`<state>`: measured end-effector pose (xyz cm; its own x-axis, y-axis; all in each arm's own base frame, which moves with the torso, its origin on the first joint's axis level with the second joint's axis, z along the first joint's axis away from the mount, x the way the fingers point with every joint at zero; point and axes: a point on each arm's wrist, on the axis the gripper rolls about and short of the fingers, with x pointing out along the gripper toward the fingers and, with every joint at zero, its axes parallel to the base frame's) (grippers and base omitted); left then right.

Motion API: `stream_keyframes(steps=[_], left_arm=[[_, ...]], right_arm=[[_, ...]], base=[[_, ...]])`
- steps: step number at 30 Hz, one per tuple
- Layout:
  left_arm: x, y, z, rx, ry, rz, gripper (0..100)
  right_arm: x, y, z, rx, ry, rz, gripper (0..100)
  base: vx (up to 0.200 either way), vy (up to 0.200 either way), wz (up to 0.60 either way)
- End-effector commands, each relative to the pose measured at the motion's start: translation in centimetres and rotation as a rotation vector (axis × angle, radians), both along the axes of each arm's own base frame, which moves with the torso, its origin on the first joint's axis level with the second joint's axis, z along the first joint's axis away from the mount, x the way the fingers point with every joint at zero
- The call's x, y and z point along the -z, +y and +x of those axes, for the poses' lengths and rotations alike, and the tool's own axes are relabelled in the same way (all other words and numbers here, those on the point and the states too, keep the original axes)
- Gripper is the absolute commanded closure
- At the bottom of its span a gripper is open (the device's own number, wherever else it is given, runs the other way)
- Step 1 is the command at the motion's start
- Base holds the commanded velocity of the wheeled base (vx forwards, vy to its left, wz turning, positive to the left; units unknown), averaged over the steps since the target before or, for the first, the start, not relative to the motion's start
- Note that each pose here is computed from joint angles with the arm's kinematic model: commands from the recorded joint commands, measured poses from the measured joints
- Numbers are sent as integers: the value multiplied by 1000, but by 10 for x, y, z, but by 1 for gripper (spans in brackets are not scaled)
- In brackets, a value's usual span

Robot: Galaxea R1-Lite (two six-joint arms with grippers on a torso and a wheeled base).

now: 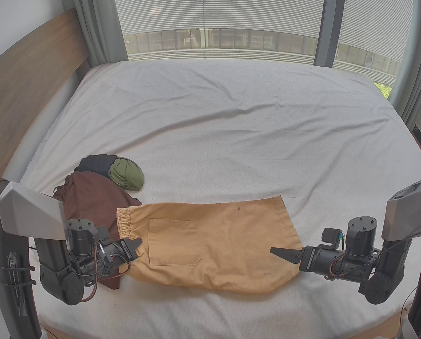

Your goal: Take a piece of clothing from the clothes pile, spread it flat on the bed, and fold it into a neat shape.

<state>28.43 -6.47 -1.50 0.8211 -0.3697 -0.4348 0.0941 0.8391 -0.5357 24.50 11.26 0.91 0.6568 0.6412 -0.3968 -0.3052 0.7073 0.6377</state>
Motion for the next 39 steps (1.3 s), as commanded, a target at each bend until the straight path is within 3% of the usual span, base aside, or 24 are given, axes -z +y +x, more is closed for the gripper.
stream_keyframes(steps=[1,23,39], left_arm=[[0,2,-1,-10,3,14,100],[-57,-35,-1,90,-16,3,100],[-69,-73,6,106,-50,28,100]], right_arm=[[1,0,0,-1,3,-1,0],[2,0,0,-2,6,-2,0],[1,0,0,0,2,1,0]], base=[[0,0,0],[0,0,0],[0,0,0]])
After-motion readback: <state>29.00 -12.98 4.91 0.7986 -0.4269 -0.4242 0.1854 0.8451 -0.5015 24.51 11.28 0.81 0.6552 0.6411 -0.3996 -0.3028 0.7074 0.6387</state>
